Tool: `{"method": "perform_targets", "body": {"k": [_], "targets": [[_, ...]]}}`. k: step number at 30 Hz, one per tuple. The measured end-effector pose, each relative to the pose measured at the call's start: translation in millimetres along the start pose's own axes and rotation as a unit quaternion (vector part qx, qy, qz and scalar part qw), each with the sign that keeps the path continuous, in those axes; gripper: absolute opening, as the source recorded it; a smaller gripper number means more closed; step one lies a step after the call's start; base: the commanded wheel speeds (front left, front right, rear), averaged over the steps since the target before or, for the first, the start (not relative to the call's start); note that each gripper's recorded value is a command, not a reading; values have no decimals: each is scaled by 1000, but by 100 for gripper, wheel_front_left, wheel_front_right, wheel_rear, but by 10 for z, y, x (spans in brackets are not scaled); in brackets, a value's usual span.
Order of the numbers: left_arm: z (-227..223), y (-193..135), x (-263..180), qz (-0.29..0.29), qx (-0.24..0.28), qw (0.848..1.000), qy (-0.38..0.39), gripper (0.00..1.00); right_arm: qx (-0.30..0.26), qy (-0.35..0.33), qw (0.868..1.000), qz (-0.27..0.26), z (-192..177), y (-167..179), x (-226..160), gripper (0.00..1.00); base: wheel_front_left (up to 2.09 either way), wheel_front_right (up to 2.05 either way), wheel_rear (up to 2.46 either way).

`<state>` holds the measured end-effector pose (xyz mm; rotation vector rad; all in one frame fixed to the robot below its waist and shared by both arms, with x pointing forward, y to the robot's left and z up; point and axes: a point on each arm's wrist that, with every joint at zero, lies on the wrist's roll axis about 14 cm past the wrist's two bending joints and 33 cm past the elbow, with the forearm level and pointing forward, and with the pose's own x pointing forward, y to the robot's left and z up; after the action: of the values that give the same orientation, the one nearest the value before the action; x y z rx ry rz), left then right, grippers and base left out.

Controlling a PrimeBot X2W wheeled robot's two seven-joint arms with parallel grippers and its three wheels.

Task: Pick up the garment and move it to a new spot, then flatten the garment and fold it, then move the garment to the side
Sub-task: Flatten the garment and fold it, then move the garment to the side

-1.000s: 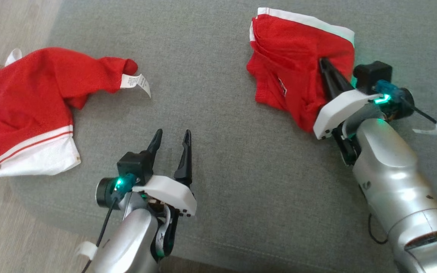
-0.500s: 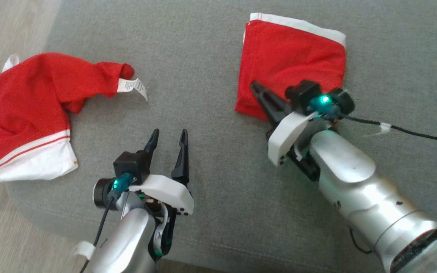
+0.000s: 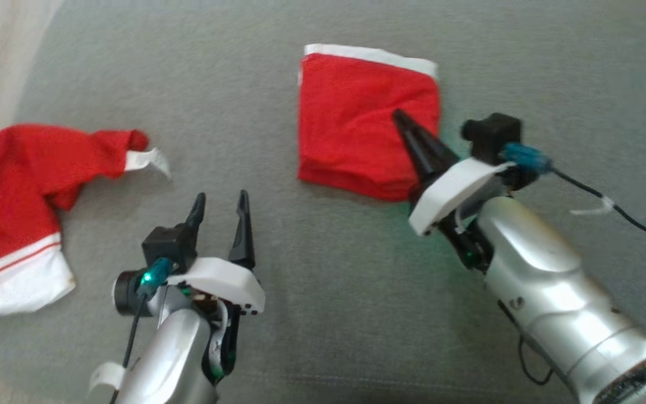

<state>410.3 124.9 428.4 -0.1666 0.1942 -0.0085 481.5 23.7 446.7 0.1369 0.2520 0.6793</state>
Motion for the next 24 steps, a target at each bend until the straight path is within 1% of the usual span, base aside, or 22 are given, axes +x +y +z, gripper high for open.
{"method": "perform_targets", "body": {"k": [3,5,8,9,10,11,14,17,18,21,24], "targets": [[-16,-53,13,-6,-1,1000,1,100,16,-33,998,-53,158,-313,-197,0,0,0,0],[-25,-73,21,-7,-3,1000,3,100,15,-45,995,-89,186,-523,-382,0,0,0,0],[-4,-110,32,-12,-3,1000,-1,100,29,-49,988,-144,76,-760,-698,0,0,0,0],[10,-120,40,-13,-1,1000,-3,100,34,-49,985,-162,28,-825,-804,3,0,0,0],[25,-127,49,-14,1,1000,-5,100,39,-49,982,-180,-16,-888,-909,54,0,0,0],[35,-144,52,-16,4,1000,-7,100,42,-51,979,-195,-46,-938,-1004,100,0,0,0],[36,-189,30,-24,11,1000,-8,100,52,-62,968,-236,-89,-1058,-1249,100,0,0,0],[-35,-133,-27,-17,13,1000,2,100,62,-73,957,-275,-121,-1160,-1465,100,0,0,0],[-59,-117,-59,-15,17,1000,5,100,62,-72,951,-293,-174,-1202,-1600,100,0,0,0],[-37,-81,-82,-11,22,1000,1,100,66,-65,946,-311,-282,-1216,-1753,100,0,0,0],[-6,-77,-90,-12,24,1000,-4,100,70,-64,945,-313,-318,-1190,-1798,100,0,0,0]]}}
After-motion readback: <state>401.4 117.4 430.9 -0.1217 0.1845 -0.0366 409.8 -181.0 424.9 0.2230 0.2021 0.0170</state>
